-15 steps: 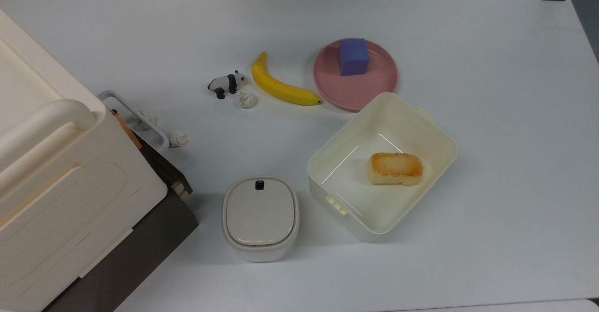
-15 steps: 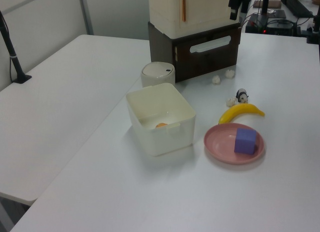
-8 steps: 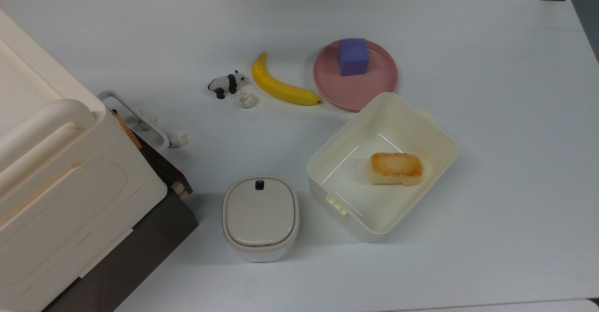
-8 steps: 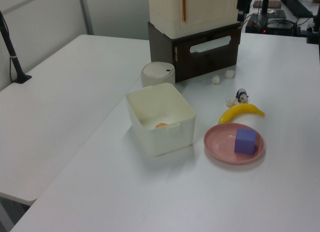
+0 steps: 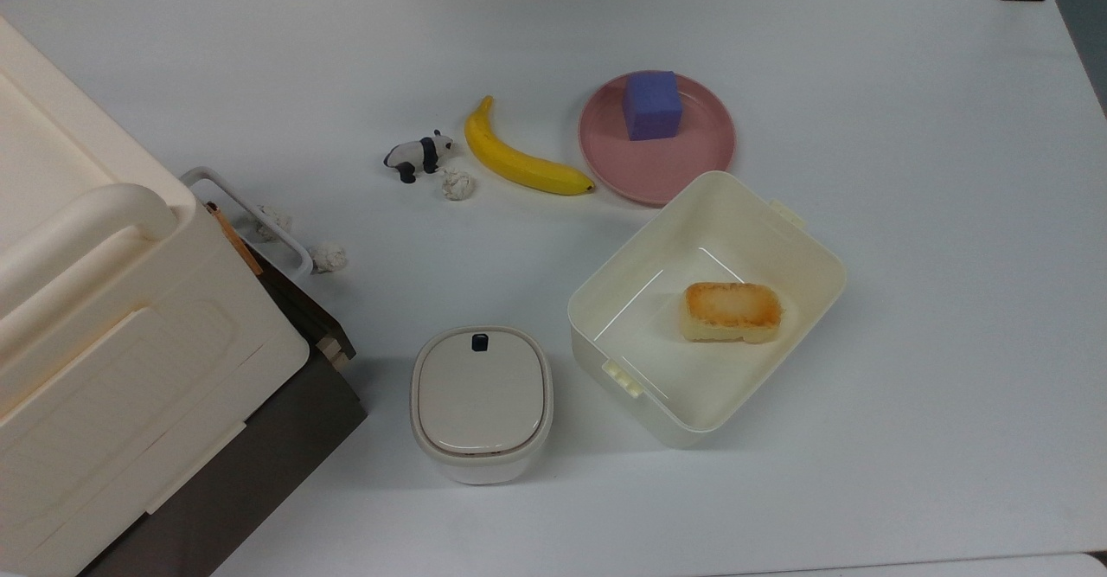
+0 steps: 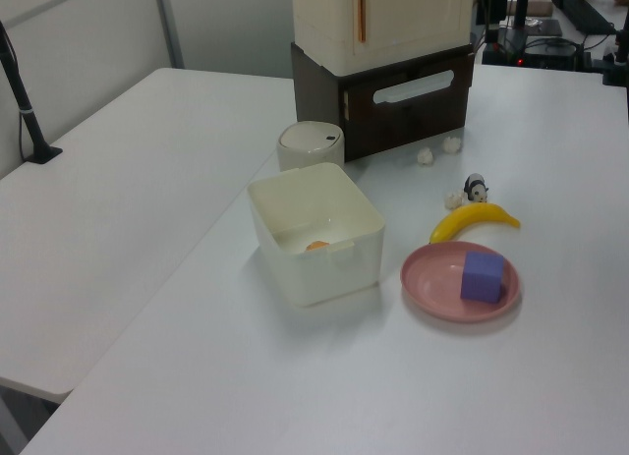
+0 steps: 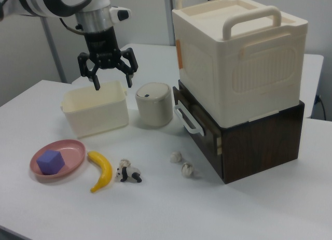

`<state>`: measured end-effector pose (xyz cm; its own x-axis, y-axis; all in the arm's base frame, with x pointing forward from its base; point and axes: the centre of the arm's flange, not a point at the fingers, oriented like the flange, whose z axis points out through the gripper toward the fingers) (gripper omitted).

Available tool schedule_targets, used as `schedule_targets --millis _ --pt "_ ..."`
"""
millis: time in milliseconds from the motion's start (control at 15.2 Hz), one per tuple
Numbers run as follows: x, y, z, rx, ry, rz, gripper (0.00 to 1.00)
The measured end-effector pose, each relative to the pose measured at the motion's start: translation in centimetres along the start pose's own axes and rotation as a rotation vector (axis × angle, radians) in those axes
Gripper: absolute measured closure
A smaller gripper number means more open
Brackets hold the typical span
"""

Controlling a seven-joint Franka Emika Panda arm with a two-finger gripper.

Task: Slide the drawer open
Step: 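Move the gripper to the white handle of the dark wooden drawer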

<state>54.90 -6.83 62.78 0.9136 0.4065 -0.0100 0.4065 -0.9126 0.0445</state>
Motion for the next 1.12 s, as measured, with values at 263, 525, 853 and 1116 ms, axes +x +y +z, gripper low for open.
schedule_targets --millis 263,525,853,1116 --pt "0.5 0.9 1.7 -0.052 -0.045 -0.121 0.0" --pt "2.0 2.2 4.8 -0.103 -0.098 -0.259 0.0" --pt "3.7 3.9 8.4 -0.148 -0.149 -0.384 0.0" --pt "5.8 5.1 11.4 -0.214 -0.143 -0.418 0.0"
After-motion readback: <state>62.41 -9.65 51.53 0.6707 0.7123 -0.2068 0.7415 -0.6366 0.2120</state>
